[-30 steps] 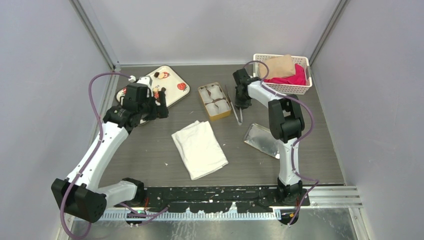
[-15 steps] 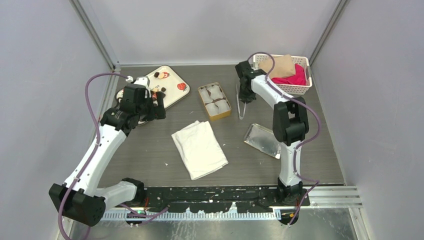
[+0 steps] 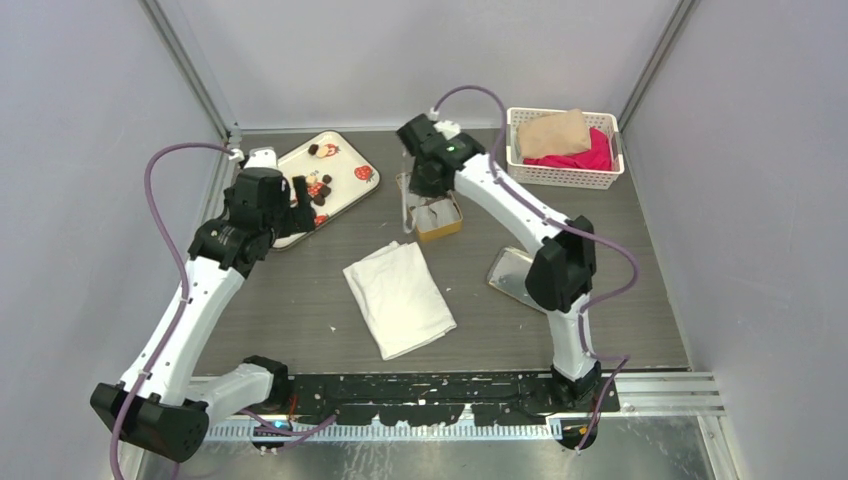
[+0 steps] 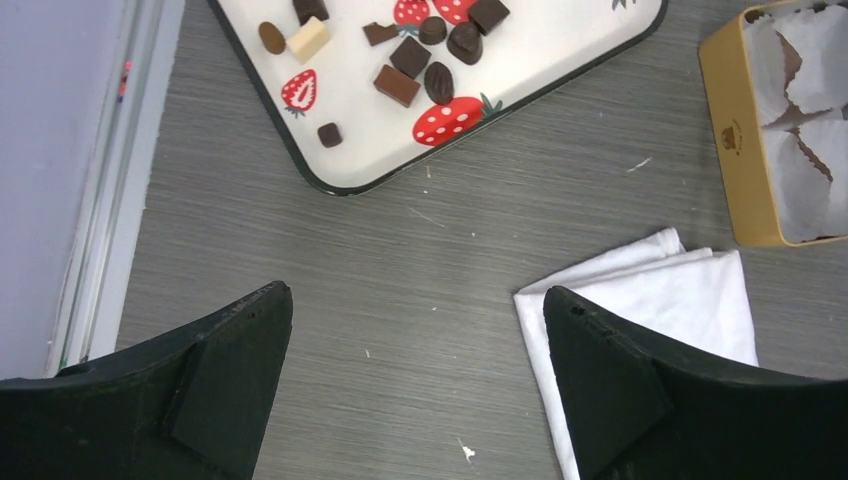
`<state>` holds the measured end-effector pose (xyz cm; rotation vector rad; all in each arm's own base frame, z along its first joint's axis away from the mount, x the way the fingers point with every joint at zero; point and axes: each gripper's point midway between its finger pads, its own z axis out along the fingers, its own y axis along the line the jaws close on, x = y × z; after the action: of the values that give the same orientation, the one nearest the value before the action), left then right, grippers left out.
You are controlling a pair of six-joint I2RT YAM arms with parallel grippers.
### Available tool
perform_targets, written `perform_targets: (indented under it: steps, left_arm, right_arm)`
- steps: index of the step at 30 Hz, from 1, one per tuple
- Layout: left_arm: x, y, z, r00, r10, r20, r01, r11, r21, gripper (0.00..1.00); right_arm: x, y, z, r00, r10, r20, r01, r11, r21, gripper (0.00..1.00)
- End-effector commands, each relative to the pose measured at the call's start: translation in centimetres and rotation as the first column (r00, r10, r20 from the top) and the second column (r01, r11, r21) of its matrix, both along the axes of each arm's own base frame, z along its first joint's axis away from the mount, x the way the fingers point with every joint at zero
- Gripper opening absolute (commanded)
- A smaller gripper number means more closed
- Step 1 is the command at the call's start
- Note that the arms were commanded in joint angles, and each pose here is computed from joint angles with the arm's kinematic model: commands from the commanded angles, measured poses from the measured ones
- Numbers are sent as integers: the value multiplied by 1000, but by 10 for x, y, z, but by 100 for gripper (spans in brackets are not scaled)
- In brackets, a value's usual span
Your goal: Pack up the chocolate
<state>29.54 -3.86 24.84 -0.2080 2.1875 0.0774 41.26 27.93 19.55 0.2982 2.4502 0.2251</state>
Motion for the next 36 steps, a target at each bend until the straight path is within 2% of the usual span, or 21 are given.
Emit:
perform_targets:
  steps: [1, 8, 17, 19, 23, 34, 35, 36]
  left_arm:
    - [-3, 13, 20, 994, 72, 78, -72, 997, 5, 96]
    - [-8, 12, 12, 994, 88, 61, -87, 996, -21, 96]
    - [-8, 9, 9, 996, 79, 52, -77, 996, -32, 95]
    - [-7, 7, 8, 996, 72, 46, -70, 997, -38, 95]
    - [-5, 3, 5, 998, 61, 31, -59, 997, -46, 94]
    - [-9, 1, 1, 1000, 28, 4, -28, 999, -35, 95]
    - [-9, 1, 1, 1000, 26, 6, -25, 999, -33, 95]
    - [-9, 1, 0, 1000, 22, 5, -21, 999, -32, 95]
  right_arm:
    - [-11, 53, -8, 999, -5, -47, 9, 995, 95, 1]
    - [-14, 108, -17, 995, 33, -92, -14, 979, 204, 1]
    - [-5, 149, -56, 978, -125, -166, 171, 938, 300, 1]
    - [-7, 167, -66, 977, -113, -183, 172, 921, 349, 1]
    - [-9, 183, -76, 985, -106, -138, 147, 931, 334, 1]
    - [-20, 193, -115, 962, -125, -241, 203, 920, 334, 1]
    - [-21, 194, -115, 962, -121, -243, 200, 920, 336, 1]
    - [-23, 195, -117, 961, -119, -248, 200, 921, 335, 7]
